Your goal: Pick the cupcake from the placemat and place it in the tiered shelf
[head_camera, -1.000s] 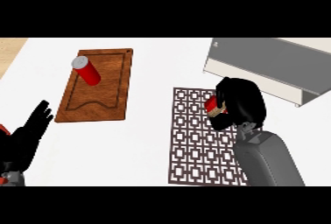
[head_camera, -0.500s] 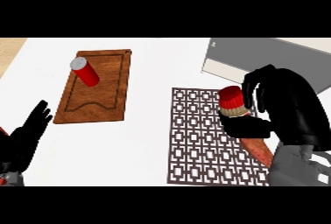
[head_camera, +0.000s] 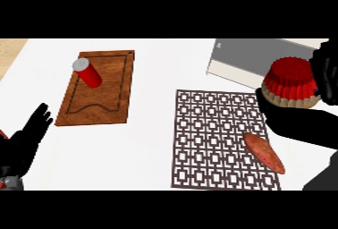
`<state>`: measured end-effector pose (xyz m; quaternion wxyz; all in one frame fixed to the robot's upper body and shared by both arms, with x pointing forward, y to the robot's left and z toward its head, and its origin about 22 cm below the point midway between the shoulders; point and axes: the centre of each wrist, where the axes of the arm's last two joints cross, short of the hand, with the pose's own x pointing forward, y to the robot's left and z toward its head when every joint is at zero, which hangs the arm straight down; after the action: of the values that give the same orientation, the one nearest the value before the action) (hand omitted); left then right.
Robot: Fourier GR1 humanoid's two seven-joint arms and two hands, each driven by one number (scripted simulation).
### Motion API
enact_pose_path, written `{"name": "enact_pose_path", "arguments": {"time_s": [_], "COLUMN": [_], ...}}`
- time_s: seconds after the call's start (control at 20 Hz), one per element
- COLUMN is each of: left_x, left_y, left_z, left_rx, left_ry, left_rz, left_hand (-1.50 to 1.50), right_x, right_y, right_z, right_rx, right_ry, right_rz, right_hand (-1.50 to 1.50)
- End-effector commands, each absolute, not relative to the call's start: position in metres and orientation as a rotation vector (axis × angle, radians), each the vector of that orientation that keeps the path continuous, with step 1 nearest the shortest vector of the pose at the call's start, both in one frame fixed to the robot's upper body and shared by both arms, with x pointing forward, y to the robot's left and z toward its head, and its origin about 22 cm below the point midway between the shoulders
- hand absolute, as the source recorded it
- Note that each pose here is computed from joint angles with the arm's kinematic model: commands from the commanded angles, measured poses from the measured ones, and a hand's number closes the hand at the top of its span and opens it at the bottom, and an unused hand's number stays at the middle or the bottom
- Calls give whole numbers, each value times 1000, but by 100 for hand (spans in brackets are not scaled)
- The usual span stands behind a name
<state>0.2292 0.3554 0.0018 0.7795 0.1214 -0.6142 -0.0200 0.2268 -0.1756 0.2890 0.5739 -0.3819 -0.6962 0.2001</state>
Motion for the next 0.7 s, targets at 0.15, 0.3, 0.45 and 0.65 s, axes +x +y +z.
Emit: {"name": "enact_pose_path", "arguments": {"time_s": [0.15,0.3,0.45,0.65], "left_x": [226,233,227,240], "left_y": [344,356,360,342], "left_z": [-2,0,-2,0], "left_rx": [248,284,269,245], "left_ry": [-1323,-1332,-1326,-1311], "left_rz": [-37,-31,-48,-53], "left_hand": [0,0,0,0], "right_x": [227,241,249,270], "right_y": [-180,-191,-194,-212], "right_z": [345,360,379,391], "right_rx": [-1040,-1192,-1210,-1235], "right_ry": [-1567,-1492,-1463,-1430], "right_rz": [358,425,419,453], "right_hand": [150,150,150,150]}}
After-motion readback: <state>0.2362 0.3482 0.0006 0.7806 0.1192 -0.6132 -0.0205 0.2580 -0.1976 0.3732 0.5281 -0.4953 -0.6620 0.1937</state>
